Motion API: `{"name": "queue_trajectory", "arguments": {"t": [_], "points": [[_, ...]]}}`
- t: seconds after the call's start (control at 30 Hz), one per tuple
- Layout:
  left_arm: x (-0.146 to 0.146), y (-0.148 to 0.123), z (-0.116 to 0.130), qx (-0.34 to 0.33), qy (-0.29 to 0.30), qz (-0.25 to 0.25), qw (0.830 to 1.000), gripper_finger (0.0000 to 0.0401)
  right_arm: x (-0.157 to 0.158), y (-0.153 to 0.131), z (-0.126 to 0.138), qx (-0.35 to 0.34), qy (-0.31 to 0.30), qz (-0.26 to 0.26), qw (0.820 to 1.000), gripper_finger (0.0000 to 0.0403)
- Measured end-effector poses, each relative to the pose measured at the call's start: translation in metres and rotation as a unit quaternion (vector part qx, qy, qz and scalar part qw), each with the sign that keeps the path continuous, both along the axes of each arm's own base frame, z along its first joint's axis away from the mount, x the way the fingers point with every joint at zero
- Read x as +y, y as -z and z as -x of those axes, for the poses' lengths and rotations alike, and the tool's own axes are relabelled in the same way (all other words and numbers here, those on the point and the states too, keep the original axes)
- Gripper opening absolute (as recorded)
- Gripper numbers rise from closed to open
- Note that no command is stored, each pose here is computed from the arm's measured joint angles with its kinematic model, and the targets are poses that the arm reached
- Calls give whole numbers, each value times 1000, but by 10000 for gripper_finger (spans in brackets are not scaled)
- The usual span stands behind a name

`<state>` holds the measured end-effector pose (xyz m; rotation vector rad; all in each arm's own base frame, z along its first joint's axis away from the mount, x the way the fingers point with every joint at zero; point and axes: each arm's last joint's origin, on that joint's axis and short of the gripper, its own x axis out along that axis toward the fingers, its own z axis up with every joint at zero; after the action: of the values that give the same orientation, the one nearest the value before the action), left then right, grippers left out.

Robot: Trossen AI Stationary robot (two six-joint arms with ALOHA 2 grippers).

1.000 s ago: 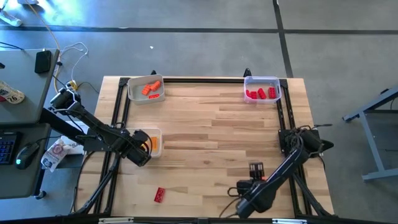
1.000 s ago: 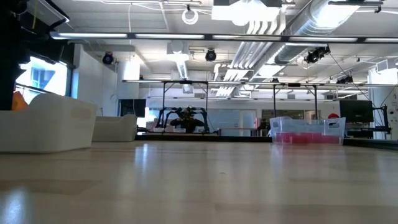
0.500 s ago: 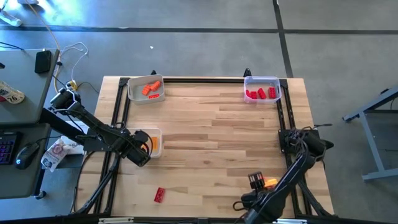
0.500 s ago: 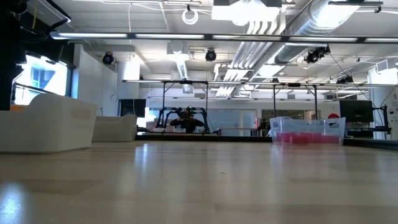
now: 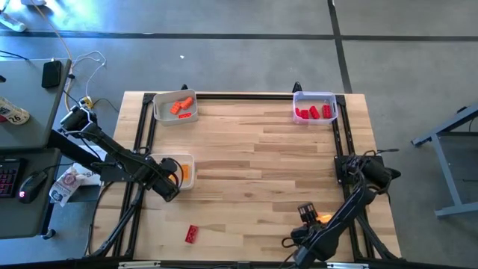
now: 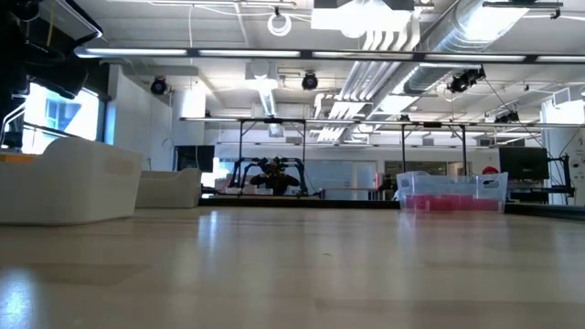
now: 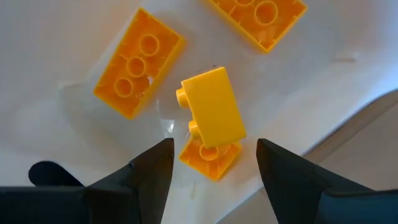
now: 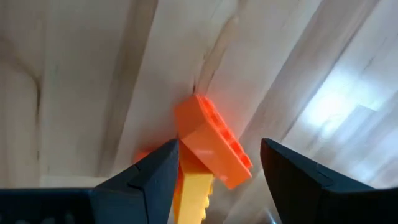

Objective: Sort & place blocks by color
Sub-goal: Put the orange game piece into the gray bin

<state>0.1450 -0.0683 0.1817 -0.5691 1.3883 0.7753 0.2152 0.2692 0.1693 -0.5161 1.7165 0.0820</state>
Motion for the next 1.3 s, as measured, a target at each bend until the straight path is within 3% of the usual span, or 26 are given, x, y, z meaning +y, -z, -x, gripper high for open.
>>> {"name": "queue_trajectory", "arguments": {"t": [0.37, 0.73, 1.03, 1.3], "points": [[0, 0, 0, 0, 4, -1, 1000, 216, -8, 24, 2, -14, 25, 0, 1000, 203], [0, 0, 0, -1, 9, -4, 1000, 216, -22, 23, -12, -6, 85, -4, 996, 50], [0, -3, -1, -2, 35, -5, 999, 216, -36, 23, -27, -57, 122, 32, 990, 50], [-7, -30, -16, -51, 88, 1, 995, 216, -46, 13, -50, -136, 166, 52, 975, 50]]}}
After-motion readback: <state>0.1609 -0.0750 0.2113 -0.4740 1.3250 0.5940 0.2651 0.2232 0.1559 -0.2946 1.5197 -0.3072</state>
